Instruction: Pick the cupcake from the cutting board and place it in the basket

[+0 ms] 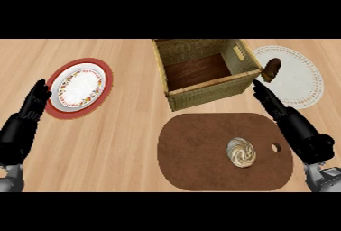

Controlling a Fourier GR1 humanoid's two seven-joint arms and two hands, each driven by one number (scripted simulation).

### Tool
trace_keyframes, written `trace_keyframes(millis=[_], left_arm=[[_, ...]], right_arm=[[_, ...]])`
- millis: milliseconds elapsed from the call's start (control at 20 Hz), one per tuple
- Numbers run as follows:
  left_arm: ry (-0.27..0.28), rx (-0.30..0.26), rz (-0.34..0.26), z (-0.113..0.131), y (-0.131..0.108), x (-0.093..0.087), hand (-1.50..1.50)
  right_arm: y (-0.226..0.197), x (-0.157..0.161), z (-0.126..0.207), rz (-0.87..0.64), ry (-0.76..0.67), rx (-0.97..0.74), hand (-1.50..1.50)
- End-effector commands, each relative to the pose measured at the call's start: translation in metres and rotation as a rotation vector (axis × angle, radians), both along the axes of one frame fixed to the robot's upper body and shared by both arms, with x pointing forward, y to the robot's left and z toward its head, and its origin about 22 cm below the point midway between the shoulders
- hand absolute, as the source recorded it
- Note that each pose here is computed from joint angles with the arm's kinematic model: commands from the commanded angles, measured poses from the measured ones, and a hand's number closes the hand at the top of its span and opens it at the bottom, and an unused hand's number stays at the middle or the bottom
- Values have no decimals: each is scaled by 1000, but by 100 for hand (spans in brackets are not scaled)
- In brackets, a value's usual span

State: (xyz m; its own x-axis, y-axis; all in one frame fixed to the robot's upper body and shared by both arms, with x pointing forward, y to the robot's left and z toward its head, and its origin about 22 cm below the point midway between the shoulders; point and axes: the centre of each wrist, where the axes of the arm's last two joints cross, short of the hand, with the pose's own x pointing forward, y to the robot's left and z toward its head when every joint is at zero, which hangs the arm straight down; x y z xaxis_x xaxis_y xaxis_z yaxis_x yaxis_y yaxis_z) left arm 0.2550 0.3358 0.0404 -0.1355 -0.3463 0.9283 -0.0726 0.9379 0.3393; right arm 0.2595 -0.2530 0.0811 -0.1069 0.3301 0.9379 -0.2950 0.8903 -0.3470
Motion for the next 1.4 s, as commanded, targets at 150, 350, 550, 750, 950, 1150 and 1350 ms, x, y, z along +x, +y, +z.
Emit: trace_keyframes(millis=[150, 350, 550, 750, 950, 1150, 1350], left_arm=[[397, -151, 92, -68, -18, -27, 0], [644, -225, 88, -106, -41, -54, 0], [676, -218, 136, -97, -37, -53, 0], [688, -253, 143, -95, -35, -56, 0], [684, -241, 187, -95, -26, -51, 0], [698, -250, 173, -98, -30, -66, 0], [693, -242, 191, -94, -24, -62, 0]], right_arm=[[40, 26, 27, 122, -144, 366, 150], [90, 15, 25, 467, -220, 357, 150], [164, -15, -4, 381, -262, 253, -150], [151, -18, 8, 231, -248, 25, -150], [104, 15, 38, 61, -361, -401, -150], [77, 11, 98, 33, -367, -645, -150], [79, -8, 160, 62, -345, -773, -150]])
